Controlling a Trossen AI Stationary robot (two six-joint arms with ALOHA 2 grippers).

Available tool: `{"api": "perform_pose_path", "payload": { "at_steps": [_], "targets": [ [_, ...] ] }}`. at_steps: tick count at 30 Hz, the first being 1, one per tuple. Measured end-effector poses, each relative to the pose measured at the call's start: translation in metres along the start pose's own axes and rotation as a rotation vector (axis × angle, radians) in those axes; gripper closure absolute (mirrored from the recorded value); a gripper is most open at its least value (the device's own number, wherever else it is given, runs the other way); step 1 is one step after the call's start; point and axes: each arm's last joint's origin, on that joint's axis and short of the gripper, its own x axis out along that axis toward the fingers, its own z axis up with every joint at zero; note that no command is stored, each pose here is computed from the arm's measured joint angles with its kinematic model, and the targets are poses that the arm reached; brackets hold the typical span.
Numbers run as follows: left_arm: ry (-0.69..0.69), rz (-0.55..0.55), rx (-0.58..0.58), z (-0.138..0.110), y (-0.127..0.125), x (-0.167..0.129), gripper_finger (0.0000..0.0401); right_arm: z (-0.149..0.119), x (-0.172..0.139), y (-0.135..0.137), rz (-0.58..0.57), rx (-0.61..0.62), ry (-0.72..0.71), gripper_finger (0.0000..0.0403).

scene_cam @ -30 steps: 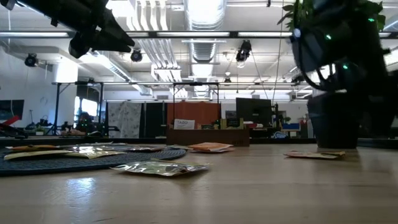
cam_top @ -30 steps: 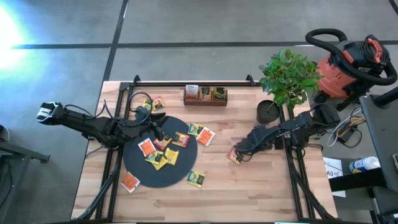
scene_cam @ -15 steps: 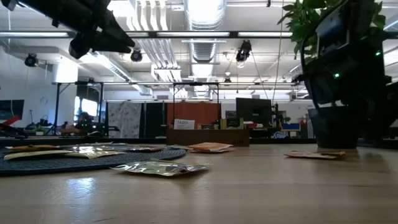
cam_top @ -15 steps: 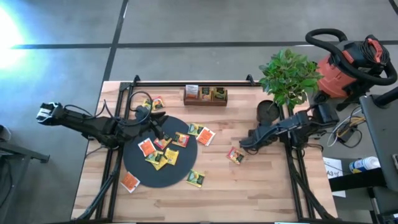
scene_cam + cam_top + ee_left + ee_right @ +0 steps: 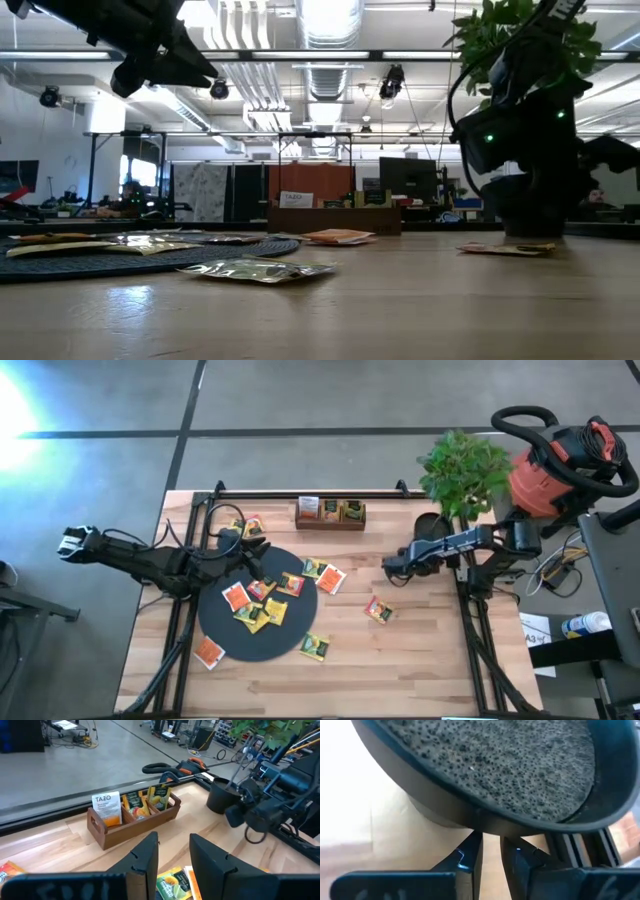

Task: Pick & Place Tea
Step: Adjust the black potted plant, then put the green tea bag into the right section of the wooden organizer

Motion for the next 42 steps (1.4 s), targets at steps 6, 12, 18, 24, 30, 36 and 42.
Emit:
{"api": "perform_pose_path", "payload": {
  "at_steps": [6,12,18,24,30,36,42],
  "targets": [
    [0.0,0.0,-0.008,0.0,0.0,0.0,0.0295,0.014,0.011,0.003,-0.015,-0.007,-0.001,0.034],
    [-0.001,0.003,-0.009,0.0,0.0,0.0,0.0295,0.019,0.015,0.007,0.009,-0.075,0.001,0.0337],
    [0.002,-0.001,-0.009,0.0,0.0,0.0,0.0295,0.014,0.009,0.011,0.062,-0.205,0.179,0.0339],
    [0.003,-0.001,-0.008,0.0,0.0,0.0,0.0295,0.001,-0.016,0.018,0.208,-0.386,0.306,0.0341],
    [0.018,0.002,0.006,-0.001,0.001,0.0,0.0295,-0.013,-0.047,0.031,0.445,-0.599,0.428,0.0351],
    [0.117,-0.07,0.017,-0.006,0.002,0.002,0.0295,-0.015,-0.08,0.055,0.75,-0.609,0.404,0.0332],
    [0.321,-0.164,0.0,-0.019,0.001,0.007,0.0295,0.0,-0.118,0.076,1.028,-0.607,0.295,0.0284]
  ]
}}
